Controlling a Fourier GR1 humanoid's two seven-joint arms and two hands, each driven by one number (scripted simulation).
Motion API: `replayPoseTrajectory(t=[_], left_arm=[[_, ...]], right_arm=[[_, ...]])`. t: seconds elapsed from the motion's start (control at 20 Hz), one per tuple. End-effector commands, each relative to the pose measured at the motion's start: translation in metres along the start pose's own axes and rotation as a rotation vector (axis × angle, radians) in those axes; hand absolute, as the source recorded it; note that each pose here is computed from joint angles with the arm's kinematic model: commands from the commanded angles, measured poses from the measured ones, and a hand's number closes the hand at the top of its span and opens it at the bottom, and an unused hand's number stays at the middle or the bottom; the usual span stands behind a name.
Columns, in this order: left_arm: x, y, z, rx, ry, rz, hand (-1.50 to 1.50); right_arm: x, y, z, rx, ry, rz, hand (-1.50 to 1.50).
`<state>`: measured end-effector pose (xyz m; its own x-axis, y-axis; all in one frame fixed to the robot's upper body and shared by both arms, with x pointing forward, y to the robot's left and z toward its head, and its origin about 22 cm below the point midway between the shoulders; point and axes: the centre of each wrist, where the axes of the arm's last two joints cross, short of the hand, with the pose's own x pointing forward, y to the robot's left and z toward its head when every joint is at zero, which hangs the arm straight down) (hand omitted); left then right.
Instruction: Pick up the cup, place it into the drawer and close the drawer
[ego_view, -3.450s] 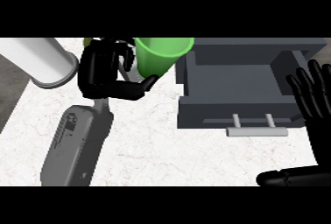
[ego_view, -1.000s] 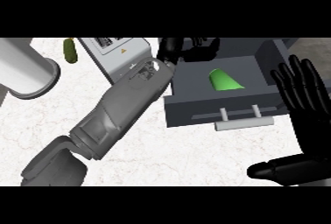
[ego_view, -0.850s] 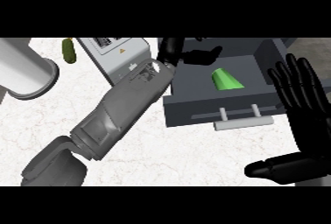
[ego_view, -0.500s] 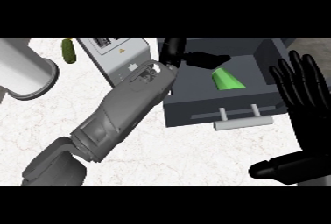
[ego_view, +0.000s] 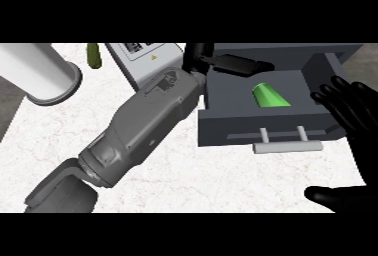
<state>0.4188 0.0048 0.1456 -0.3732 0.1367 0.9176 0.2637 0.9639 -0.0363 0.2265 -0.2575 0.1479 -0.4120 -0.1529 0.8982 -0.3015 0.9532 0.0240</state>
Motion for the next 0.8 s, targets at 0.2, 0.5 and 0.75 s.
replayPoseTrajectory(t=[0.2, 0.5, 0.75], left_arm=[[0.036, 0.038, -0.012, 0.092, -0.037, 0.096, -1.5], [0.012, 0.088, 0.039, 0.155, 0.023, 0.14, -1.5], [0.016, 0.13, 0.083, 0.18, 0.048, 0.126, -1.5]], right_arm=[[0.009, -0.019, 0.012, 0.126, 0.054, 0.197, 1.5], [0.016, -0.018, 0.017, 0.165, 0.119, 0.318, 1.5], [0.006, -0.001, 0.016, 0.185, 0.162, 0.388, 1.5]])
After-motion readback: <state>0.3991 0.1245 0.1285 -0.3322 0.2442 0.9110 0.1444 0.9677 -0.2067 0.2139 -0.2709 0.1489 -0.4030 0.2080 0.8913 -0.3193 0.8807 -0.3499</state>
